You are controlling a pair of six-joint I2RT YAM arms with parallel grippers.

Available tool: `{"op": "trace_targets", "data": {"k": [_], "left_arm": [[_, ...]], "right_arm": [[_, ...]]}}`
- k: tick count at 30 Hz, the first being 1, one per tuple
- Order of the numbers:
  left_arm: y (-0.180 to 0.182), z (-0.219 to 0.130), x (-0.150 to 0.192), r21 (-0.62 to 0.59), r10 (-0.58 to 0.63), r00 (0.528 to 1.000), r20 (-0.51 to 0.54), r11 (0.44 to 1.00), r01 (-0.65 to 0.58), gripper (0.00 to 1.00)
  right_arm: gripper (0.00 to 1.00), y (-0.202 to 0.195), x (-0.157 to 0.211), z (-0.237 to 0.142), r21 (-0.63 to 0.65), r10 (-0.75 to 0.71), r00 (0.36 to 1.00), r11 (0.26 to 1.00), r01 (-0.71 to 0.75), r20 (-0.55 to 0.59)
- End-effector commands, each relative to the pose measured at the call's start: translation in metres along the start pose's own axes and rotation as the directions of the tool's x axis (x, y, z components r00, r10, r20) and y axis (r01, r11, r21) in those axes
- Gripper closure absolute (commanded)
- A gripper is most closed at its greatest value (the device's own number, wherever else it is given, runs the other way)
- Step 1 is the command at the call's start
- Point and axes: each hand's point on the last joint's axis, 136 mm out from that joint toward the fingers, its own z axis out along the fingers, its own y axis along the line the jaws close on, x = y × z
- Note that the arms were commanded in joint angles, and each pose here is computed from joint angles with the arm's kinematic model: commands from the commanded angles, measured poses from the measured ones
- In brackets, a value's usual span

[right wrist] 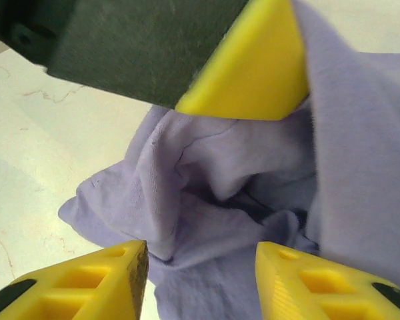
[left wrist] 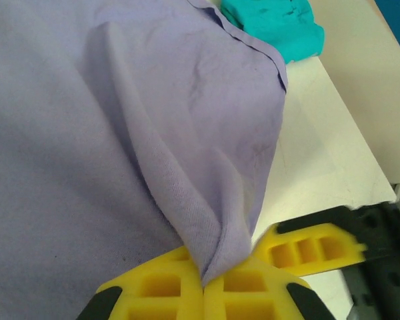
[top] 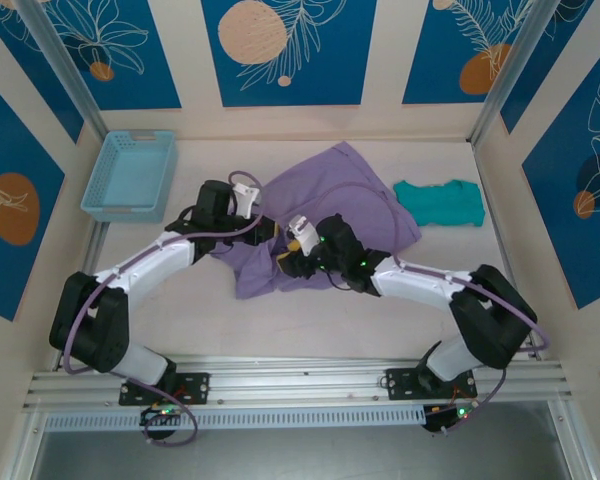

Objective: Fold the inside-out t-shirt

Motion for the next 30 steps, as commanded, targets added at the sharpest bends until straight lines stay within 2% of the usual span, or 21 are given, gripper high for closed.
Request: {"op": "trace_targets", "data": {"k": [1,3,8,12,15,19,23,30], "left_arm": [[-0.023,-0.018,-0.016,0.084,-0.025,0.999,0.022,0.996,0.023,1.0],[-0.026,-0.021,-0.019,0.103,-0.039,0.999,0.029,0.994,0.035,1.0],[-0.037,-0.028,-0.025,0.153,-0.059,0.998,0.032,0.987,0.054,1.0],[-0.057,-0.033,-0.027,0.236,-0.065,0.997,0.03,0.97,0.056,1.0],[-0.076,-0.035,-0.029,0.29,-0.053,0.998,0.036,0.956,0.041,1.0],[-0.083,-0.033,-0.03,0.316,-0.058,0.998,0.039,0.948,0.042,1.0],[-0.072,-0.028,-0.027,0.273,-0.042,0.998,0.038,0.961,0.03,1.0],[-0.068,-0.024,-0.027,0.259,-0.027,0.999,0.035,0.966,0.017,1.0]], "right_arm": [[0.57,0.0,-0.021,0.015,-0.018,-0.011,0.994,1.0,0.013,0.109],[0.62,-0.013,-0.015,0.028,0.04,0.007,0.996,0.999,-0.011,0.085],[0.67,-0.068,-0.002,0.036,0.321,0.091,0.994,0.941,-0.105,0.056],[0.72,-0.1,0.0,0.019,0.507,0.107,0.993,0.854,-0.118,0.052],[0.73,-0.112,0.0,-0.002,0.553,0.113,0.992,0.823,-0.13,0.064],[0.73,-0.088,-0.003,-0.013,0.42,0.054,0.994,0.903,-0.087,0.091],[0.72,-0.05,0.003,-0.02,0.242,0.028,0.996,0.969,-0.049,0.089],[0.69,-0.004,0.003,-0.027,0.048,0.003,0.992,0.999,-0.009,0.123]]}}
